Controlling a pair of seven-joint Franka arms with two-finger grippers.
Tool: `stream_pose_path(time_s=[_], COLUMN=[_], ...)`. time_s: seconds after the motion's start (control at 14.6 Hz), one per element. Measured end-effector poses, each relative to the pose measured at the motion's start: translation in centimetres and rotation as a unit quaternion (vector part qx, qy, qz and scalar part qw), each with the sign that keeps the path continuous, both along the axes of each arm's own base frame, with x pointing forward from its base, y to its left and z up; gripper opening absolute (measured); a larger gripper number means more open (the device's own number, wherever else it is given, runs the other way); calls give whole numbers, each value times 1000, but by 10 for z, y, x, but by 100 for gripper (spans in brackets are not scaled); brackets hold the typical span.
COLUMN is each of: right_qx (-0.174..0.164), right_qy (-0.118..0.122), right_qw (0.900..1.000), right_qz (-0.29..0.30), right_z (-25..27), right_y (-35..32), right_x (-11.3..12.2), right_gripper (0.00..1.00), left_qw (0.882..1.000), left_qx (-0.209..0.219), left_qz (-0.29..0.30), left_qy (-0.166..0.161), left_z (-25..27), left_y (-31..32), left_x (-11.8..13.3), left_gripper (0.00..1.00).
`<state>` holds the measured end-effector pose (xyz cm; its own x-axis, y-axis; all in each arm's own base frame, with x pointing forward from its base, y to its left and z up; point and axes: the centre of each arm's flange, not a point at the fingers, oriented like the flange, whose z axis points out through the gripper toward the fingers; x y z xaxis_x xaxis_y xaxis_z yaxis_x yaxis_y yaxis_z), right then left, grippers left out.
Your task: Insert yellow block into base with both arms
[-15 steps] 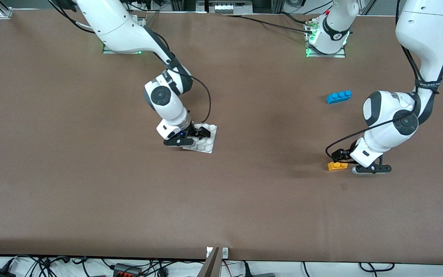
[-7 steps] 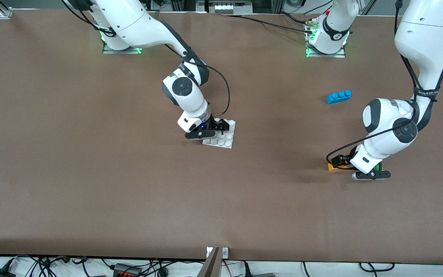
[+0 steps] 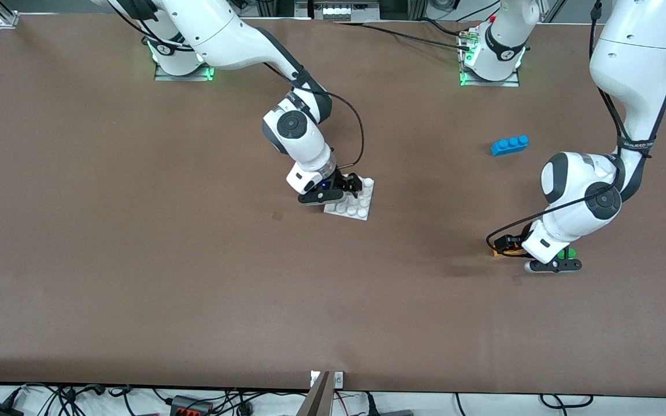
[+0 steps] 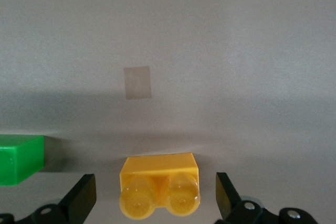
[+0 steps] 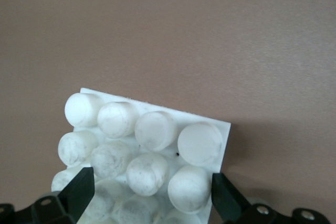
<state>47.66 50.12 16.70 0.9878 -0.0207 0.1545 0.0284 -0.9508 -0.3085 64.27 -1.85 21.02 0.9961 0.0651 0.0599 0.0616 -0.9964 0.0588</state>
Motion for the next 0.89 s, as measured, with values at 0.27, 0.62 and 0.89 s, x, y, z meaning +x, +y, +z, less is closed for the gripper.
stream_pose_path(time_s=[0.27,0.62,0.89], right_qx=[4,-44,-95], right_qy=[-3,42,74], right_qw=[1000,998,992], right_qz=[0,0,27], right_z=[5,47,130], right_y=[3,-7,-51], right_x=[3,20,43], right_gripper=[100,100,100], left_qw=[1000,1000,1000], left_qx=[-1,-2,-2], left_qz=[0,0,0], left_qy=[3,4,5], left_z=[-9,-13,-15], left_y=[0,-1,-2], left_x=[-1,-1,-2], left_gripper=[100,100,100])
